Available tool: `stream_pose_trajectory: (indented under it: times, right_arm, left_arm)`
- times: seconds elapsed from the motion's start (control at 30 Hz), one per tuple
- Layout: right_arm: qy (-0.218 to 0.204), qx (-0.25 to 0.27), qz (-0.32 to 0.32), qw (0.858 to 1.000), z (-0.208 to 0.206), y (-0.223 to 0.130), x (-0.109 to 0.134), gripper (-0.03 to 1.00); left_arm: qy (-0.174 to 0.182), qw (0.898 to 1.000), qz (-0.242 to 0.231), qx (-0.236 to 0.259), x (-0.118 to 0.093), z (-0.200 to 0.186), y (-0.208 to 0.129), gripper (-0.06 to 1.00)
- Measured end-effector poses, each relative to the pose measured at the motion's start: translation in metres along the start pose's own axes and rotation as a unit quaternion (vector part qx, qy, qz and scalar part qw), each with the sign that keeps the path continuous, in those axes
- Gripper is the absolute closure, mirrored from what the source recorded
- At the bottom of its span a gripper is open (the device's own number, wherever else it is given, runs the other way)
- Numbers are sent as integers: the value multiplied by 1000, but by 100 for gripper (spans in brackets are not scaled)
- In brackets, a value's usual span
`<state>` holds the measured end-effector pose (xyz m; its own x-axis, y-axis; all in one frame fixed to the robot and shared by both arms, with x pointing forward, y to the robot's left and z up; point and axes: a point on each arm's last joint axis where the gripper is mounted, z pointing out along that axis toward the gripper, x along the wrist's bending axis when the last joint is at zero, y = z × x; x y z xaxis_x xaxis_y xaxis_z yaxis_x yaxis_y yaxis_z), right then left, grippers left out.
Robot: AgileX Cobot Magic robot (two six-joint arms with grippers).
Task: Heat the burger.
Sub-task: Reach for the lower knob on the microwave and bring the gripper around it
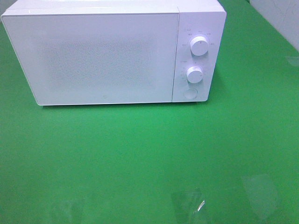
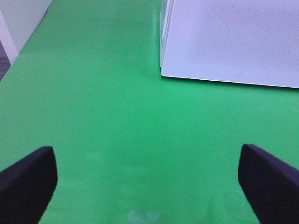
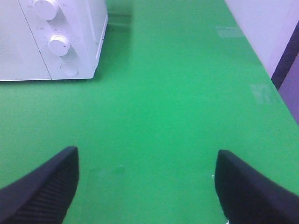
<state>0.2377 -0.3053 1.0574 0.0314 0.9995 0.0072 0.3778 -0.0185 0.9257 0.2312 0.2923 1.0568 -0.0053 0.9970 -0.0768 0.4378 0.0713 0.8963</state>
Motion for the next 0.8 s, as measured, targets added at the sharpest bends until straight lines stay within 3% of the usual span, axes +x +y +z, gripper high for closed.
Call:
stream_pose_trajectory:
  times: [0.8]
  right_arm:
    - [0,0,0,1000,0,0,0,21]
  left_arm:
    - [0,1000,0,0,0,0,0,-5]
